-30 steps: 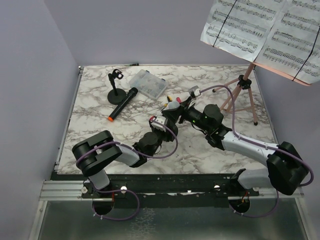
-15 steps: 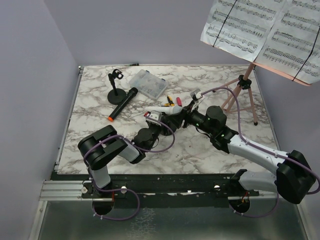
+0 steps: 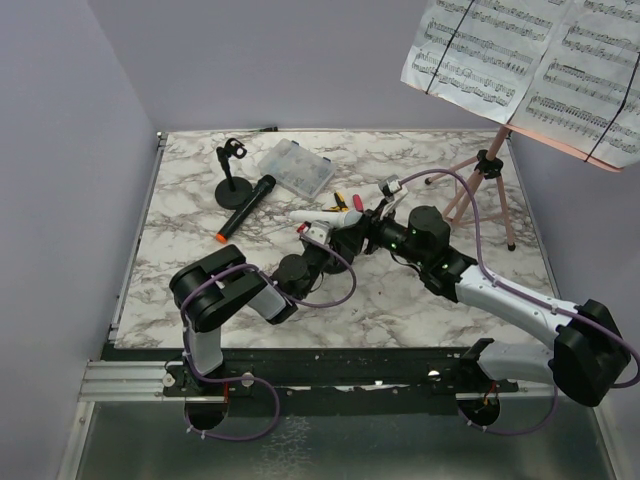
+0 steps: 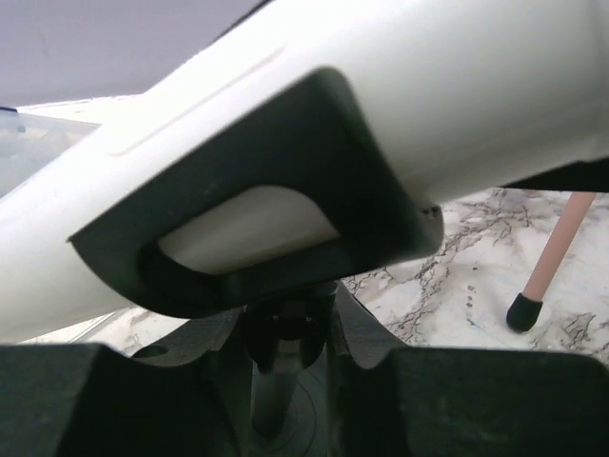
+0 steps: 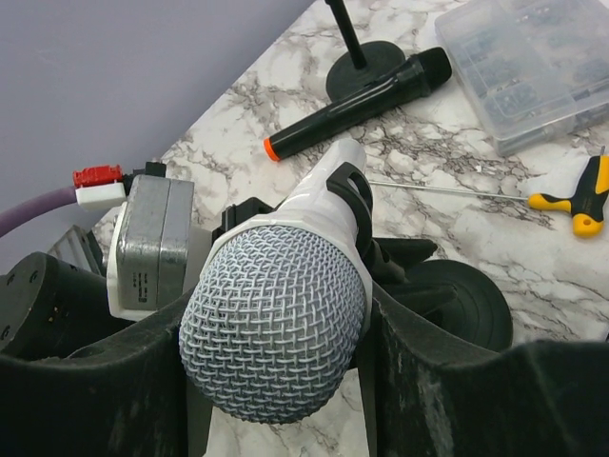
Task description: Pack up the instrument practice props
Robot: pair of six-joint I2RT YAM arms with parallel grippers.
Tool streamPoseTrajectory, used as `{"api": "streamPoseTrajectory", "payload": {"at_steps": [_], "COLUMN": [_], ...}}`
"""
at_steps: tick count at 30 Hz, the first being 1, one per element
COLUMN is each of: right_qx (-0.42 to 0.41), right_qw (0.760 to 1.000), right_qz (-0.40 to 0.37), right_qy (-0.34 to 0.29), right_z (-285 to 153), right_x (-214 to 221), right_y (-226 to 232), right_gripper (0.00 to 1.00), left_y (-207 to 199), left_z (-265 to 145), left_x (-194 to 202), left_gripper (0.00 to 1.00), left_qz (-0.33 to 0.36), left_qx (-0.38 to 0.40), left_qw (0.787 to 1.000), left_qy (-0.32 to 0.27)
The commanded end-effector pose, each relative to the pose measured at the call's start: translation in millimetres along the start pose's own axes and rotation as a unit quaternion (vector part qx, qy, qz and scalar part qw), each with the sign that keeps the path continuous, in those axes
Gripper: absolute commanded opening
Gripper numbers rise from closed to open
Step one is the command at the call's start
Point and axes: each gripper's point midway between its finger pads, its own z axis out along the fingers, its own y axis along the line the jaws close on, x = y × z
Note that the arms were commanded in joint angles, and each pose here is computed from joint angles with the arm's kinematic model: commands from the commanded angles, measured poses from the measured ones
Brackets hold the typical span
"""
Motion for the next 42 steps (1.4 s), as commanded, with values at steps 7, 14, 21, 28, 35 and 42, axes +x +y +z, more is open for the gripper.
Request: {"api": "streamPoseTrajectory", "payload": {"at_steps": [7,14,21,28,35,42], "right_qx": [0.006,-0.011,-0.021,-0.012,0.029,0.024], "right_qw": [1.000,1.000,0.999,0.994,0.982,0.970], "right_qz": [0.014,-0.003,-0.018,-0.057,-0.080,-0.072], "right_qy": [0.026,0.009,0.030,0.093,0.167,0.229], "right_z": [-4,-10,-11,-28,-57,-43], "right_x": [3,-3,-2,-14,-35,-56], "right_y": [5,11,16,24,27,38], "right_gripper": [0.00,0.00,0.11,0.64,0.78,0.79], "left_y": [23,47,48,48,45,33], "left_z": [-12,-27,-38,-53,-65,-70], "left_x": [-16,-5,-1,1,9,14], "left_gripper": [0.00,0.00,0.00,0.00,0.00,0.00], "left_qz": [0.018,0.033,0.068,0.094,0.126,0.142], "left_qx": [-0.048,-0.101,-0.083,-0.059,-0.028,0.017], "left_qw": [0.998,0.994,0.994,0.993,0.989,0.986], "left_qy": [-0.024,0.007,0.025,0.039,0.071,0.090]}}
